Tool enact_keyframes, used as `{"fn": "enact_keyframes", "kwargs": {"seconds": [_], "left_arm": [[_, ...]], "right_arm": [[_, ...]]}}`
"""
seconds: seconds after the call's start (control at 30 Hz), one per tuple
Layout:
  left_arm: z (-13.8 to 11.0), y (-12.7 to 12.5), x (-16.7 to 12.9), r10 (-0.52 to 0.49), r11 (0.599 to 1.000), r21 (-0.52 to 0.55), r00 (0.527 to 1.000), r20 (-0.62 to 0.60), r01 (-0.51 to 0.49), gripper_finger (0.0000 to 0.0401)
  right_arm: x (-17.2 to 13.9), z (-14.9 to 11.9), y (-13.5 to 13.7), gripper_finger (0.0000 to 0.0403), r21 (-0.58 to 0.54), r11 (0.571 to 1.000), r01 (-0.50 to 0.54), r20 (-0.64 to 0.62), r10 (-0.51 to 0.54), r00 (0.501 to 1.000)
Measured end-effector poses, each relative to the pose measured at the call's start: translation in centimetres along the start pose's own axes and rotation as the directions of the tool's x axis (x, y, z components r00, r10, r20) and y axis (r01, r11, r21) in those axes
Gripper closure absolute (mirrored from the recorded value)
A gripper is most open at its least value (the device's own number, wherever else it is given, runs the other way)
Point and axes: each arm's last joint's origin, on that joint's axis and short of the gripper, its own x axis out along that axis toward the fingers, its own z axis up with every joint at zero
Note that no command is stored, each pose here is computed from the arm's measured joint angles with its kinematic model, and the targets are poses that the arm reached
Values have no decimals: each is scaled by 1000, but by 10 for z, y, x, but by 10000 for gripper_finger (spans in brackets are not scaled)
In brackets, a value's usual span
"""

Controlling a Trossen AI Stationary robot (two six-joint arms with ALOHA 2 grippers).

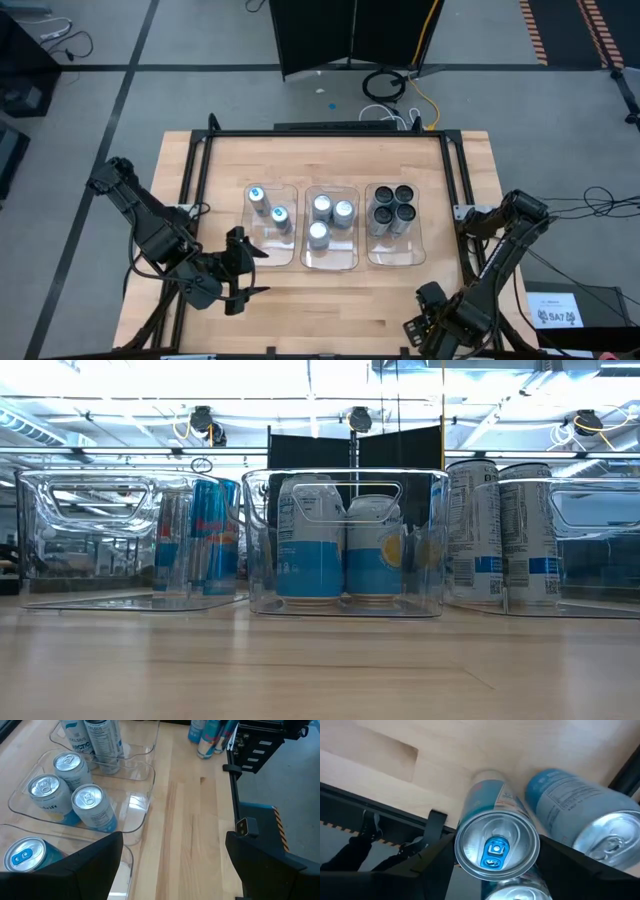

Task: Sort soda cans
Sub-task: Put the top blue soda can in the left transparent bin

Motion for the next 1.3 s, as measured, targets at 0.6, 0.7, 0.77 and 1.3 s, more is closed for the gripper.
{"fn": "enact_keyframes", "kwargs": {"seconds": [0.6,0.7,0.77,1.3], "left_arm": [[0,0,0,4,1000,0,1000,2,-4,40],[0,0,0,3,1000,0,1000,3,-3,40],[0,0,0,3,1000,0,1000,3,-3,40],[0,0,0,3,1000,0,1000,2,-3,40]], "right_arm": [[-24,73,60,150,-66,965,-255,148,262,954],[-33,87,70,150,-95,957,-274,154,286,946],[-34,95,82,150,-122,955,-272,155,289,945],[-35,134,168,150,-273,961,-49,189,103,976]]}}
